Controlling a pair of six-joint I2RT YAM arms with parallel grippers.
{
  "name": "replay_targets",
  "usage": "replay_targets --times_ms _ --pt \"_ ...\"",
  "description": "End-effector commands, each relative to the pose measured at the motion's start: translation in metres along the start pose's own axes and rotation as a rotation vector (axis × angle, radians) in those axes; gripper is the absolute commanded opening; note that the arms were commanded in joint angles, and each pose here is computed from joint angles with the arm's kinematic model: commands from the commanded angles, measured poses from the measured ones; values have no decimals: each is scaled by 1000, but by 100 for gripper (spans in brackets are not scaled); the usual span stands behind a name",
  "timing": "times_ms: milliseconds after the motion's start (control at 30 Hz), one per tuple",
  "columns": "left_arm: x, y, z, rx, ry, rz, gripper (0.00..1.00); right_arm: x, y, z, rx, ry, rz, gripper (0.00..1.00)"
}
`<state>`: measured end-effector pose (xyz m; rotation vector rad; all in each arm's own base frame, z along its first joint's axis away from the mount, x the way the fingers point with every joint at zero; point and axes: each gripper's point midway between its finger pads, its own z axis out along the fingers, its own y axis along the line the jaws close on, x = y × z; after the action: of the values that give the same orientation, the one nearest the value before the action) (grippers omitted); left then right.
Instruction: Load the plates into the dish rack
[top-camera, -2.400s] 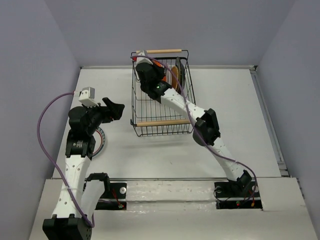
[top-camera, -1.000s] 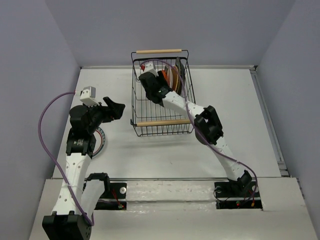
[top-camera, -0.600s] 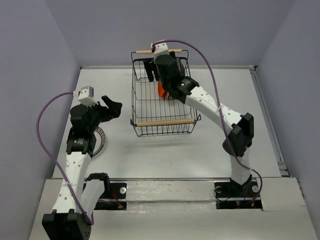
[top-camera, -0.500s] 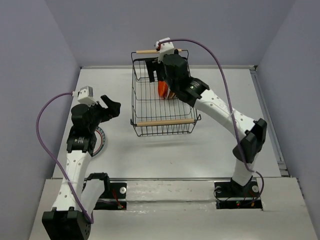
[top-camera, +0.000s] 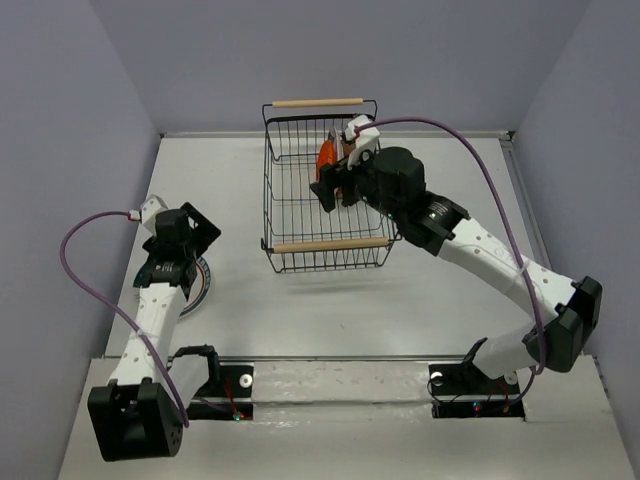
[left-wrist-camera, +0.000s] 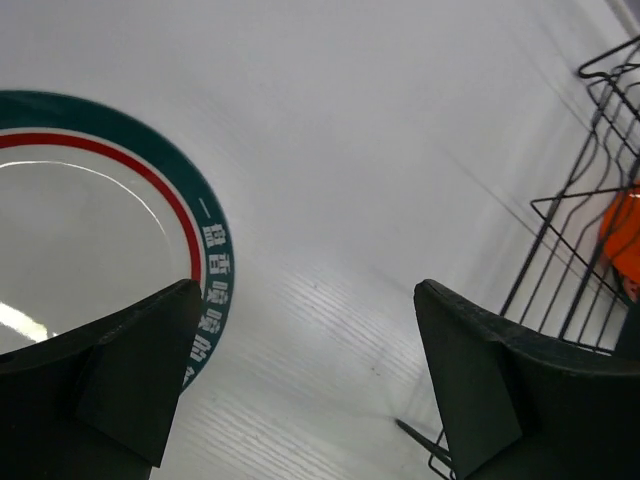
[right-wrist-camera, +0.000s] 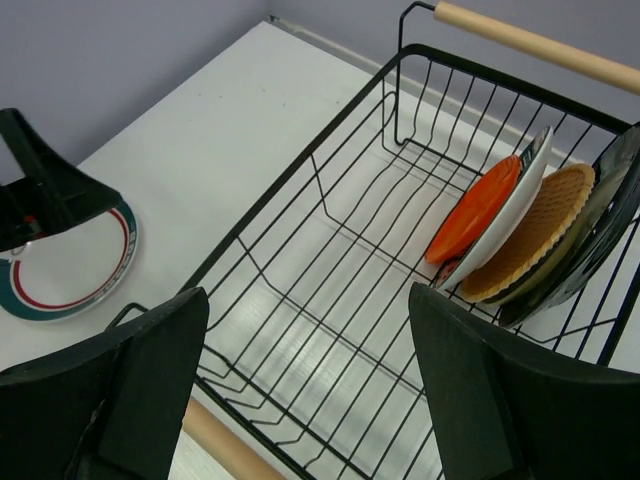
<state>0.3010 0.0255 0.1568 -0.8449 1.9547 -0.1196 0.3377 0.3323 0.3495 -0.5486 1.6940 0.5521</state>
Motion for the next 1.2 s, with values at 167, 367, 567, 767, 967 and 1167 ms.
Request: replay_targets --times_ms 167,367,567,767,967,1167 --pt "17 46 38 -248 29 -46 93 -40 9 -48 -73 -174 35 87" --pt "49 57 58 -290 105 -51 78 -41 5 -57 -56 -197 39 87" --pt "74 55 77 -290 155 -33 72 -45 7 -66 -71 -219 44 87" --pt "67 29 98 -193 137 -64 65 -46 9 -71 -86 -227 47 87" --pt "29 -17 140 -89 87 -23 66 -58 8 -89 -92 -269 63 86" --pt "-22 -86 162 68 64 -19 67 -65 4 -103 -80 -299 66 86"
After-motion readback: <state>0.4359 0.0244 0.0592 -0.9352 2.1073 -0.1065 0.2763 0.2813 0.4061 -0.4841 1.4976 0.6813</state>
